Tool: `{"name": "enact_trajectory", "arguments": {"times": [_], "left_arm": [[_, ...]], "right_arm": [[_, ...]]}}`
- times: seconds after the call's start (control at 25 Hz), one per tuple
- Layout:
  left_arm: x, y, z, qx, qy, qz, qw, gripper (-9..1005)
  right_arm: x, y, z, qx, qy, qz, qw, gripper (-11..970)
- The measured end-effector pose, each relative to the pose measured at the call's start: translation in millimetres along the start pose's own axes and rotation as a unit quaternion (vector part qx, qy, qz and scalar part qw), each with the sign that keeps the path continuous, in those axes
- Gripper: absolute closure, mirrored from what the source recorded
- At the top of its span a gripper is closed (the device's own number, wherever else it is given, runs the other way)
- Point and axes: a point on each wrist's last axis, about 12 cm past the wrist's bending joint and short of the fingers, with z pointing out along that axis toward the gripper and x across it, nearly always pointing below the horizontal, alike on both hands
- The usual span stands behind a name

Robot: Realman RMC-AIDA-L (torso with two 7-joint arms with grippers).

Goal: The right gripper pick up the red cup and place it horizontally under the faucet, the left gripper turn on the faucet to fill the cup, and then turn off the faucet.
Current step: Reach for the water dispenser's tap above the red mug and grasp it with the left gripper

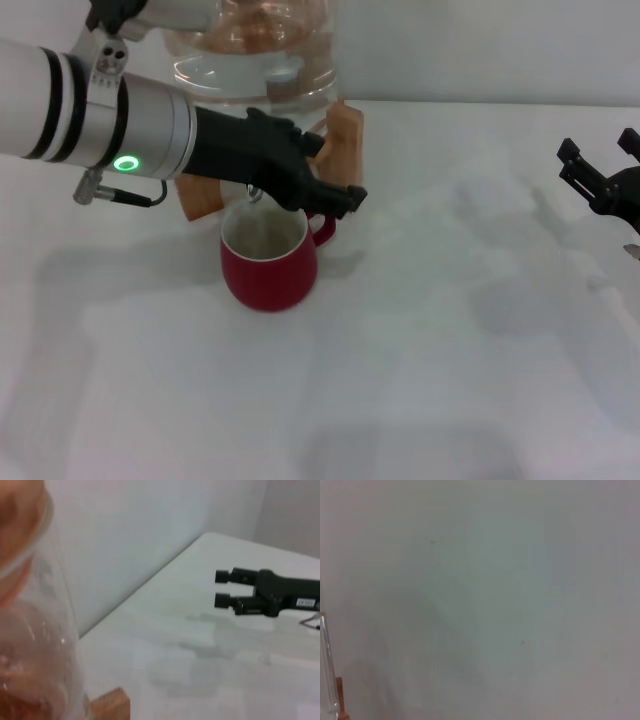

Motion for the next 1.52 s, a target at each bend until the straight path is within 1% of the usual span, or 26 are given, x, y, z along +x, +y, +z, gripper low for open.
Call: {"name": "enact_trajectory", "arguments": {"times": [0.32, 0.48, 0.6, 1.04, 1.52], "left_arm": [[-1, 0.5, -2, -0.004, -0.043, 0.006, 0.999, 137], [-1, -3.2, -4, 0.008, -0.072, 0.012, 0.997, 138], [2, -5.0, -4, 0.015, -0.072, 0.007, 0.997, 138], [30, -10.8, -10, 0.025, -0.08, -0.03, 0.996, 138], [40, -15.9, -11, 0.038, -0.069, -0.037, 0.996, 138]], "right_arm": [[0, -0.2, 0, 0.001, 0.0, 0.0, 1.0, 90], [0, -1.3, 0, 0.001, 0.0, -0.001, 1.0, 90], [0, -2.4, 0, 0.003, 0.002, -0.002, 1.0, 90], [0, -3.7, 0, 0.005, 0.006, -0.003, 1.0, 89], [1, -3.9, -1, 0.006, 0.007, -0.003, 1.0, 89]]}}
